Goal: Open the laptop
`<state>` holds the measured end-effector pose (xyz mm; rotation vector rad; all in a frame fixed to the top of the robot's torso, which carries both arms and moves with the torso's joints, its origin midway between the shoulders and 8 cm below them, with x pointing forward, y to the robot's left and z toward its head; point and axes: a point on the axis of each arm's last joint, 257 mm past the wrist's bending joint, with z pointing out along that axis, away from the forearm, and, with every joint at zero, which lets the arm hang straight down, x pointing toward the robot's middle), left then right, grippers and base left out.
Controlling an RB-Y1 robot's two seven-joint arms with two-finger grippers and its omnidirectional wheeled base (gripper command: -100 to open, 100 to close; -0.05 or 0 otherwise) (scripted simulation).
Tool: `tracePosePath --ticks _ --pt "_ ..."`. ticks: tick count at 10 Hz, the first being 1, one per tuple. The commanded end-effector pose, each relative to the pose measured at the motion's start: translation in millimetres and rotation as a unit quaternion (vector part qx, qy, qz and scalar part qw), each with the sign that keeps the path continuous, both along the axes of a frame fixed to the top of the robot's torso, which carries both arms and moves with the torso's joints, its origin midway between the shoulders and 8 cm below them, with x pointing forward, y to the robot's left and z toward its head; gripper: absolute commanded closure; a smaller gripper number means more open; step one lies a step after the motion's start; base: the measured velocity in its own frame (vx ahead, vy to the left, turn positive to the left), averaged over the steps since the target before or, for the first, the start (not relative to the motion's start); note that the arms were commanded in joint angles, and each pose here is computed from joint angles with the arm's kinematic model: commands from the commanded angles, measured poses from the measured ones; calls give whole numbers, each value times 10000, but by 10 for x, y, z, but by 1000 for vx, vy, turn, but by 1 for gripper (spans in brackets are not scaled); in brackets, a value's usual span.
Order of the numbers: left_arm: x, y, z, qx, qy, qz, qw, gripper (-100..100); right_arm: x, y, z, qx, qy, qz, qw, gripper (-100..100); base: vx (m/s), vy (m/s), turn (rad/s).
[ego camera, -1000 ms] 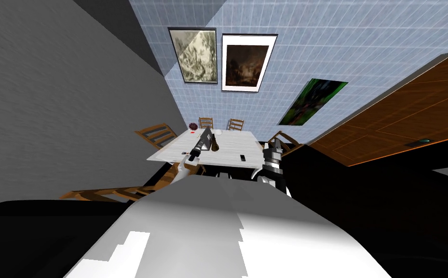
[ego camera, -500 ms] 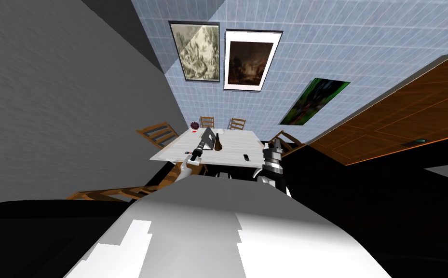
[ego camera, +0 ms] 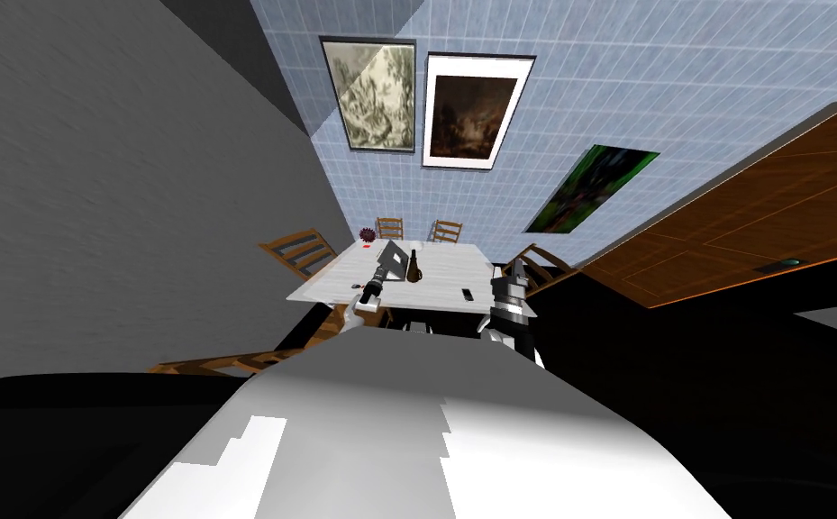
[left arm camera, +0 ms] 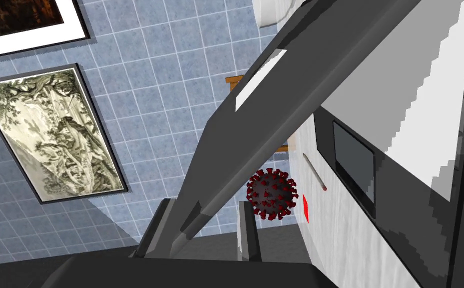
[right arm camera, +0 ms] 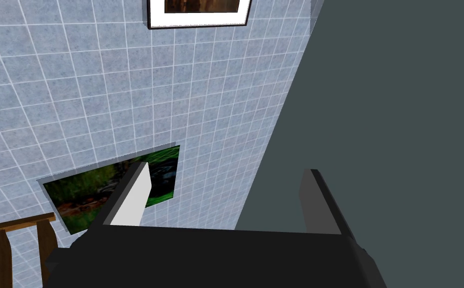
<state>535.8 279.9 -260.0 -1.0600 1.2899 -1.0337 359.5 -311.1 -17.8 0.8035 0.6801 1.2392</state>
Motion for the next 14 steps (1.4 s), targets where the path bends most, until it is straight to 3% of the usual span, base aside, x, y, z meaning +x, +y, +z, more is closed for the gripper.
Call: tracePosePath --ticks 1,3,4,7,8,9,14 --pt "-20 -106 -99 -586 -45 13 9983 100 0 0 0 0 0 0 10000 0 10 108 -6" --pt "-42 -183 -178 -1017 -63 36 9948 100 0 1 0 1 -1 1 10000 0 -23 23 -76" --pt "-55 -134 -175 -859 -27 46 9963 100 0 1 1 1 -1 1 10000 0 -7 6 -22" --pt "-182 -238 -389 -1528 -65 72 9882 100 0 1 0 1 -1 1 10000 0 -18 18 -58" --pt "-182 -238 -388 -1528 -66 72 9882 100 0 1 0 1 -1 1 10000 0 -17 17 -57" --pt "-73 -239 -292 -1478 -54 63 9890 -100 0 1 0 1 -1 1 10000 0 -38 2 -1" --pt "156 -260 -19 -1480 -48 27 9890 -100 0 1 0 2 -1 1 10000 0 -44 -9 21"
